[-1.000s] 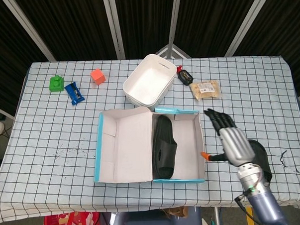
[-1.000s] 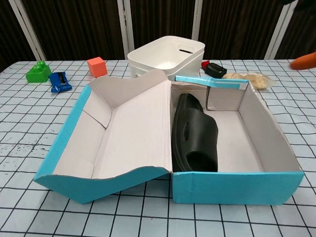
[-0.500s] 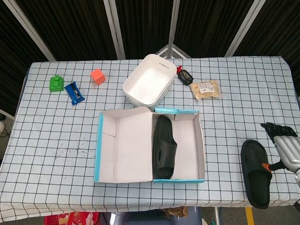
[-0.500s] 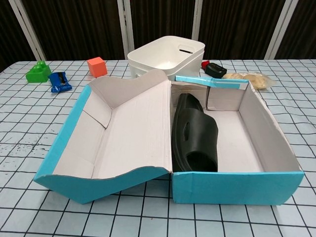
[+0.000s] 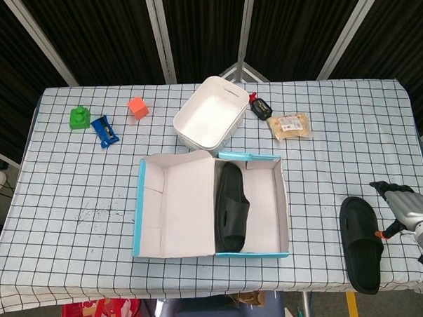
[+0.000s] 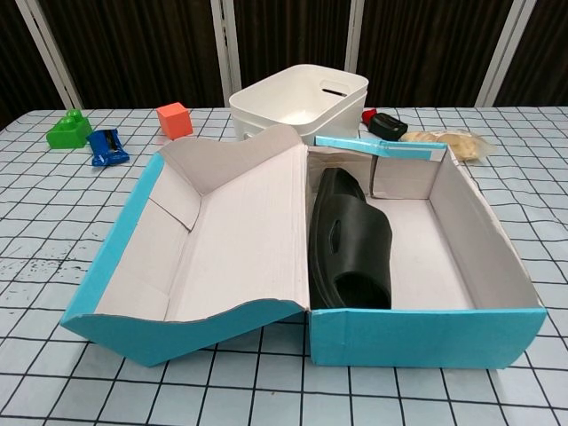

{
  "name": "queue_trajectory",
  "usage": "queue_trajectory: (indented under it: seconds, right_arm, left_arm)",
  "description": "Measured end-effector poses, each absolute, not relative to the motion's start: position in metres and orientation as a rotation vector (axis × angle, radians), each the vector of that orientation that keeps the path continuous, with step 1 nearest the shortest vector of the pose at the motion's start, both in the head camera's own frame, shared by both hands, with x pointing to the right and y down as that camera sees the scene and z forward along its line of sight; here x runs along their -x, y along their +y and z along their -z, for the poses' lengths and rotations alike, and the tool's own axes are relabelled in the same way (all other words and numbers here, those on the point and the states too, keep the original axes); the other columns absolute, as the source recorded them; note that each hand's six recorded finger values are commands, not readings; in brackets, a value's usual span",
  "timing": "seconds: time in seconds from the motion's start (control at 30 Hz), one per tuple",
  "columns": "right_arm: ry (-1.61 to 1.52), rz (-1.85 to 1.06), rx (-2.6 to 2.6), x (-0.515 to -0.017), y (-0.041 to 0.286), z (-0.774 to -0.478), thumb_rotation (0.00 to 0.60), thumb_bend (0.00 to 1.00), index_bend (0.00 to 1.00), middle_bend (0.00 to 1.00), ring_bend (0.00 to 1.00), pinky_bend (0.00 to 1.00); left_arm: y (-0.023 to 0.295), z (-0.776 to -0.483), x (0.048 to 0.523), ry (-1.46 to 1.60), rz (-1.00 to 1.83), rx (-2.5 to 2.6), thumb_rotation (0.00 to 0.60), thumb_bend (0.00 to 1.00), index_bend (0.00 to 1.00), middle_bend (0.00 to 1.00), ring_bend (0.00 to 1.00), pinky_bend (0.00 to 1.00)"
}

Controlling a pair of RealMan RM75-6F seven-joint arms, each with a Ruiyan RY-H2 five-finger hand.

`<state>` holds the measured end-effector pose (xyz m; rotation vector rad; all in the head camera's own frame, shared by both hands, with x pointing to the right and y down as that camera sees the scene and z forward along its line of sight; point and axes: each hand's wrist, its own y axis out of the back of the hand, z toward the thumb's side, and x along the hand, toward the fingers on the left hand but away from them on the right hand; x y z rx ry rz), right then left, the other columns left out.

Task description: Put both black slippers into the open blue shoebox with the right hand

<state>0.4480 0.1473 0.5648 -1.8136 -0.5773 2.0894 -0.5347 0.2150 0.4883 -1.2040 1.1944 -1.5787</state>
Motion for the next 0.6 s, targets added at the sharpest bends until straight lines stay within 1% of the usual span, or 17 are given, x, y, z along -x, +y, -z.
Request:
queue_trajectory:
  seconds: [0.37, 0.6]
  right_arm:
    - [-0.555, -2.19, 1.833, -0.469, 0.156, -0.611, 0.6, 0.18, 0.0, 0.06, 0.05, 0.05]
    - [-0.524, -2.247, 1.845, -0.479, 0.168, -0.631, 0.6, 0.18, 0.0, 0.06, 0.05, 0.04]
  left_arm:
    - [0.214, -0.494, 0.536, 1.171, 1.608, 1.182, 0.6, 0.37, 0.03, 0.0, 0.0, 0.03]
    - [0.213, -0.496, 0.537, 1.166, 1.616, 1.177, 0.6, 0.37, 0.03, 0.0, 0.0, 0.03]
